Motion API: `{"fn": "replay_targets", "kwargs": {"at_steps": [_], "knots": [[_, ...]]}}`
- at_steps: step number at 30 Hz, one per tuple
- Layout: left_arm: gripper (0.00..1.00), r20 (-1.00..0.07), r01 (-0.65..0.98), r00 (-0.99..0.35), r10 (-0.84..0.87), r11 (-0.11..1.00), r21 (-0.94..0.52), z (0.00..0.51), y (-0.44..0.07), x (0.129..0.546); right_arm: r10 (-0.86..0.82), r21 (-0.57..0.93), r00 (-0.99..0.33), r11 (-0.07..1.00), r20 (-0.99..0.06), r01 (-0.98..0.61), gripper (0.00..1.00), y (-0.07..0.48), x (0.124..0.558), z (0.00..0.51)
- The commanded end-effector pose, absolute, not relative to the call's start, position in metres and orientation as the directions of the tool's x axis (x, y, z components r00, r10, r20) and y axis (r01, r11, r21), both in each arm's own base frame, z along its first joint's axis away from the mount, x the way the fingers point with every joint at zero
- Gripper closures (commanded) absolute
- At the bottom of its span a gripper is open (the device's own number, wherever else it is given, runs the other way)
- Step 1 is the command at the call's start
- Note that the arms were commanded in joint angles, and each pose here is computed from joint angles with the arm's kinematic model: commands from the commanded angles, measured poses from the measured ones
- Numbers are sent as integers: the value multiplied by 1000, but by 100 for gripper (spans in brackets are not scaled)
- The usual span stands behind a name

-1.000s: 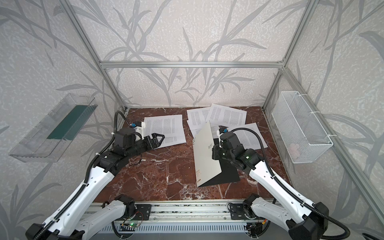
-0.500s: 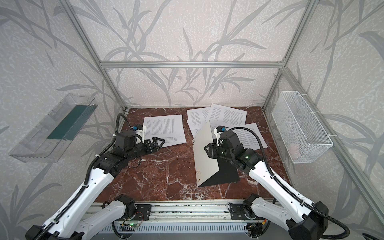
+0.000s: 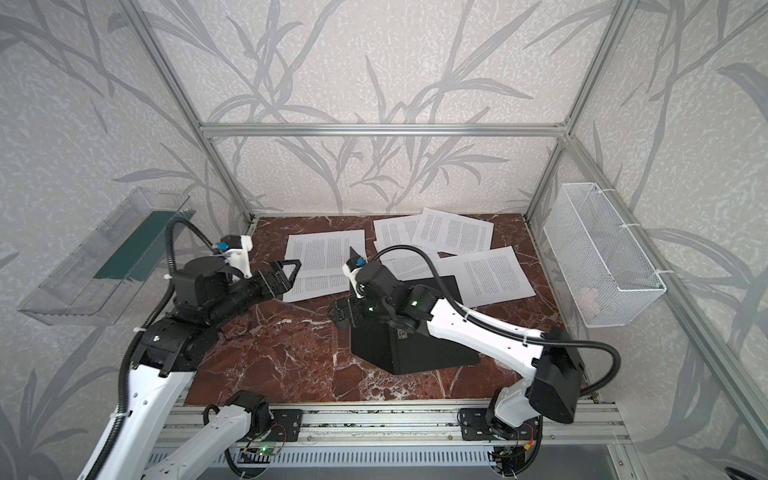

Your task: Put the files into the folder

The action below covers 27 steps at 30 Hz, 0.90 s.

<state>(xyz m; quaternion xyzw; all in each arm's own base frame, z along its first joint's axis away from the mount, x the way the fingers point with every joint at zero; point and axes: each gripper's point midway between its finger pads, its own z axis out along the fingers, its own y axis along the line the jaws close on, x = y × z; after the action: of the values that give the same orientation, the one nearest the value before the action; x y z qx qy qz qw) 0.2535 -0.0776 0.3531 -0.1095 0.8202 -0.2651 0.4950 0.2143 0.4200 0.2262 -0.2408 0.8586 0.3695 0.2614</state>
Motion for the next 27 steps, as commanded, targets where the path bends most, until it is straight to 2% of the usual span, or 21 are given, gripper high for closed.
{"fn": "replay_targets", "kwargs": {"at_steps": [1, 6, 10, 13, 18, 21, 25, 27], "knots": [[3, -785, 37, -451, -426, 869, -493, 366, -57, 235, -259, 520, -734, 562, -627, -643, 0, 466, 213, 202], [3, -804, 7, -407, -433, 879, -477, 377, -44, 217, -264, 530, -728, 537, -633, -656, 1, 491, 225, 197], [3, -788, 60, -437, -434, 860, -507, 377, -56, 215, -234, 572, -748, 517, -621, -637, 1, 480, 234, 210], [3, -749, 133, -515, -416, 825, -549, 363, -79, 225, -174, 574, -771, 573, -612, -585, 1, 438, 260, 212], [4, -557, 177, -708, -434, 654, -736, 296, -131, 252, -101, 577, -816, 659, -569, -483, 2, 352, 268, 195], [3, -508, 160, -762, -402, 643, -749, 252, -156, 259, -39, 585, -843, 704, -536, -404, 8, 295, 264, 176], [3, -410, 147, -852, -326, 602, -785, 200, -201, 257, -1, 586, -873, 741, -488, -328, 9, 242, 251, 147], [3, -369, 135, -881, -297, 590, -796, 177, -217, 256, -2, 609, -894, 732, -448, -307, 17, 231, 244, 134]]}}
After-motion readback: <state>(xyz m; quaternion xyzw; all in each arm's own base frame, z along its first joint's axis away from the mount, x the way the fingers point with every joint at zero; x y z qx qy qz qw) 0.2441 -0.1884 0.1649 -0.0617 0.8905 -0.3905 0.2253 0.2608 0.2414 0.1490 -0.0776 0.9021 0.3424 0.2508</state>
